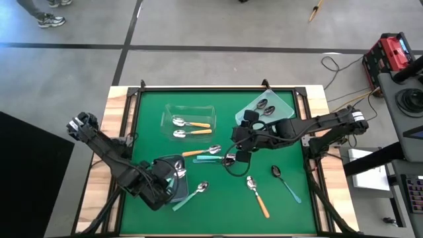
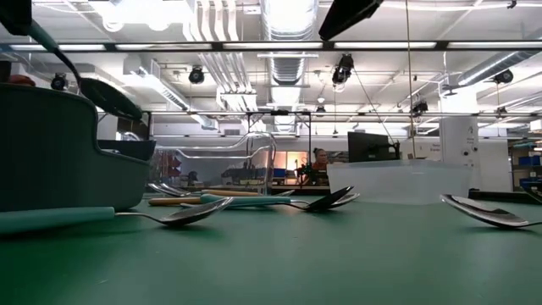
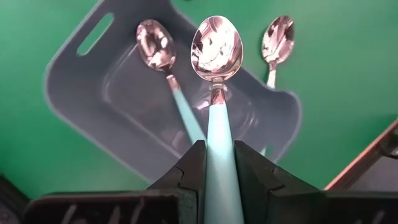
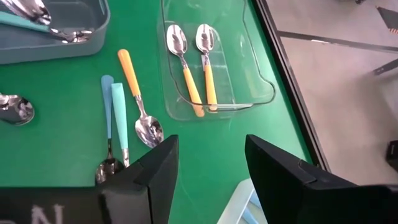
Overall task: Sort silverware by color (type)
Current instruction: Put the light blue spoon into the gray bin
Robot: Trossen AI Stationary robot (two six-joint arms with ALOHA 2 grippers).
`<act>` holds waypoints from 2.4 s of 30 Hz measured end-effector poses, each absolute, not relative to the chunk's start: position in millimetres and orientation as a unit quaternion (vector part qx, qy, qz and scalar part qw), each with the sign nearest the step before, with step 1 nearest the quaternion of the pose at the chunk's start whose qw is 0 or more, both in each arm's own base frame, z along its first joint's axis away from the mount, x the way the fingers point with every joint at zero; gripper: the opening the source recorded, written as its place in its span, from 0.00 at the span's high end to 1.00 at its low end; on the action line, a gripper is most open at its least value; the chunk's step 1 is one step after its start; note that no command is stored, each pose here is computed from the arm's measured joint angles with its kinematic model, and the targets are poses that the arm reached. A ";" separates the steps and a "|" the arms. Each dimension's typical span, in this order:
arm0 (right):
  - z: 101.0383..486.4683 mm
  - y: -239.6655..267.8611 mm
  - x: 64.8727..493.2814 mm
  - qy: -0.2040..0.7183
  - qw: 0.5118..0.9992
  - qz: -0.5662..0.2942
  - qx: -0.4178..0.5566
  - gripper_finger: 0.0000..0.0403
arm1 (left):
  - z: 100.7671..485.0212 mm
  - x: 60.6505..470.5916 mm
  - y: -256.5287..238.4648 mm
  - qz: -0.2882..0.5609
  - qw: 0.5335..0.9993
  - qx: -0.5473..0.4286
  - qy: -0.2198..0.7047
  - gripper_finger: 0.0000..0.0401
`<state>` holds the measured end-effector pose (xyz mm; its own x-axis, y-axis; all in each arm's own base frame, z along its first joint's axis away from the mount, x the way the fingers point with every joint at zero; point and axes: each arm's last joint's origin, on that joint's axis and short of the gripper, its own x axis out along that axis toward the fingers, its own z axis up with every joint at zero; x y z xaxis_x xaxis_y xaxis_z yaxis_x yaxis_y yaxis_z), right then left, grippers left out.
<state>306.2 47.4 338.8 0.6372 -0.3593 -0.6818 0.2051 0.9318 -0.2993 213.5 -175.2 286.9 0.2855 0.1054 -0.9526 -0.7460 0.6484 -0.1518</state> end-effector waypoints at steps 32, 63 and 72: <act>297.2 47.7 304.0 0.423 0.886 -0.180 -0.061 0.57 | 230.1 223.1 -178.2 0.392 0.715 -0.263 0.516 0.88; 297.3 51.2 303.6 0.420 0.888 -0.179 -0.054 0.57 | 208.7 227.1 -176.3 0.428 0.707 -0.231 0.514 0.87; 296.9 51.2 303.6 0.421 0.888 -0.179 -0.054 0.57 | 208.7 227.1 -176.3 0.428 0.708 -0.230 0.513 0.84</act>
<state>303.6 51.2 296.9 0.5821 -0.3634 -0.7274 0.2727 0.9300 -0.2464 227.1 -176.3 208.7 0.1081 0.3700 -0.9227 -0.8418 0.5278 0.1130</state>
